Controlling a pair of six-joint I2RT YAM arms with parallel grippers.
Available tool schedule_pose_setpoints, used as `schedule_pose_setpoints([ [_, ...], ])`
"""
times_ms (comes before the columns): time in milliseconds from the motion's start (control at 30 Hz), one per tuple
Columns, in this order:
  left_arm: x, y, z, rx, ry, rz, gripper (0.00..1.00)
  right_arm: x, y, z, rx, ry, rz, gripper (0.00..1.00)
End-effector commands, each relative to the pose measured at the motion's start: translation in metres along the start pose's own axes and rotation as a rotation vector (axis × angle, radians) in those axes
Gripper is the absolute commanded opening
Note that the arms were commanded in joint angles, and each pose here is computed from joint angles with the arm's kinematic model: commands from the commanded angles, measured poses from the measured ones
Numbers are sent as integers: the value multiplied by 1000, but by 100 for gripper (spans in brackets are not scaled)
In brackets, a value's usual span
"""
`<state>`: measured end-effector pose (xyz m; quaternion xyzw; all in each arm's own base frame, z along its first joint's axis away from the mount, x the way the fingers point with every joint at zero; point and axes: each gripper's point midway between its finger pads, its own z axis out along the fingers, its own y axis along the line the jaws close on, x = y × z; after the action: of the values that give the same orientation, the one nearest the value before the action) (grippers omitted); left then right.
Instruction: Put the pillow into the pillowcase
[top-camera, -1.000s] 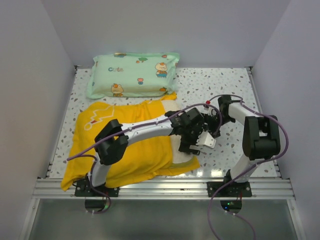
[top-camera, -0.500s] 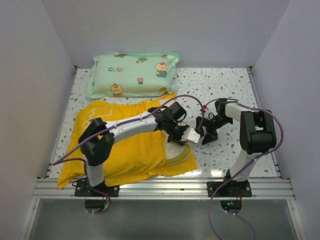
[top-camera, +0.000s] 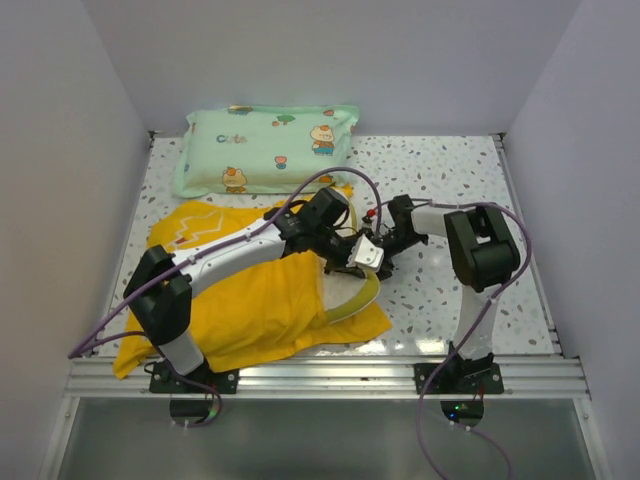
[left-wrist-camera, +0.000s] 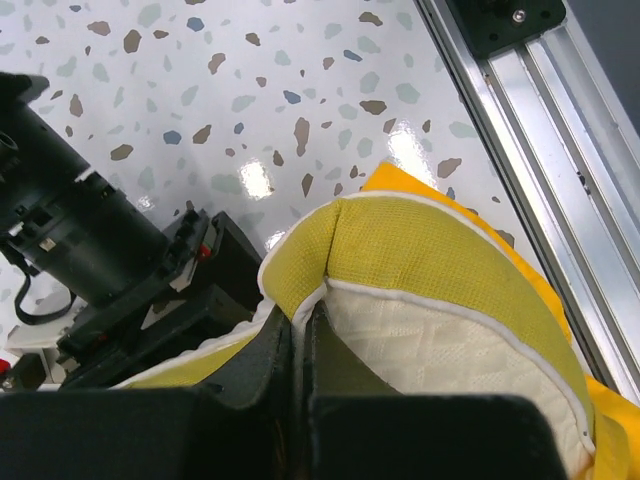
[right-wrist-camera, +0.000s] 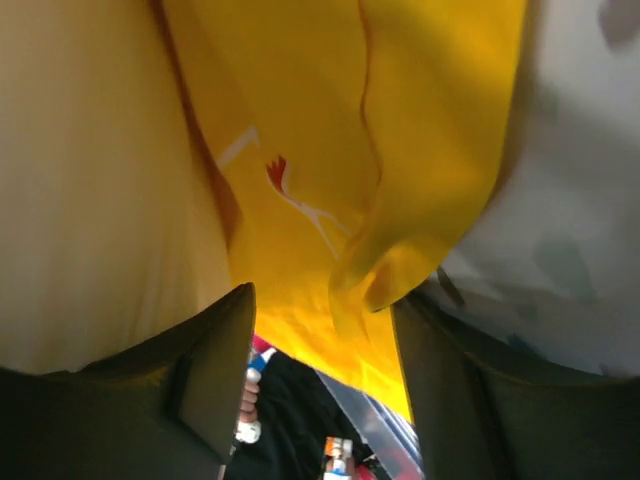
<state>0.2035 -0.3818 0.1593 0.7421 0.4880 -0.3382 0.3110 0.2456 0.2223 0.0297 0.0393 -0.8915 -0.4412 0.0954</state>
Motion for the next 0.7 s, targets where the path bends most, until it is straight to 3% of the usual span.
schedule_pose_setpoints([
  [0, -25, 10, -11, -40, -78, 44, 0, -36, -50, 27, 195, -97, -72, 60],
  [33, -23, 11, -13, -46, -76, 37, 0, -38, -56, 28, 221, -102, -60, 54],
  [67, -22, 12, -13, -47, -75, 31, 0, -36, -64, 31, 238, -86, -34, 36],
  [133, -21, 12, -16, -54, -77, 20, 0, -39, -62, 31, 231, -93, -37, 15],
  [167, -18, 10, -16, -54, -75, 14, 0, -43, -57, 28, 223, -114, -60, 0],
  [333, -5, 4, -23, -78, -48, -3, 0, -57, -46, -19, 235, -273, -100, 0],
  [400, 1, 0, -25, -77, -21, -10, 0, -67, -46, -62, 306, -403, -132, 0],
  [500, 17, -12, -26, -47, 35, -36, 0, -73, -59, -111, 464, -499, -162, 0],
  [667, 82, -50, -21, 50, 219, -110, 0, -57, -68, -162, 600, -545, -182, 0],
])
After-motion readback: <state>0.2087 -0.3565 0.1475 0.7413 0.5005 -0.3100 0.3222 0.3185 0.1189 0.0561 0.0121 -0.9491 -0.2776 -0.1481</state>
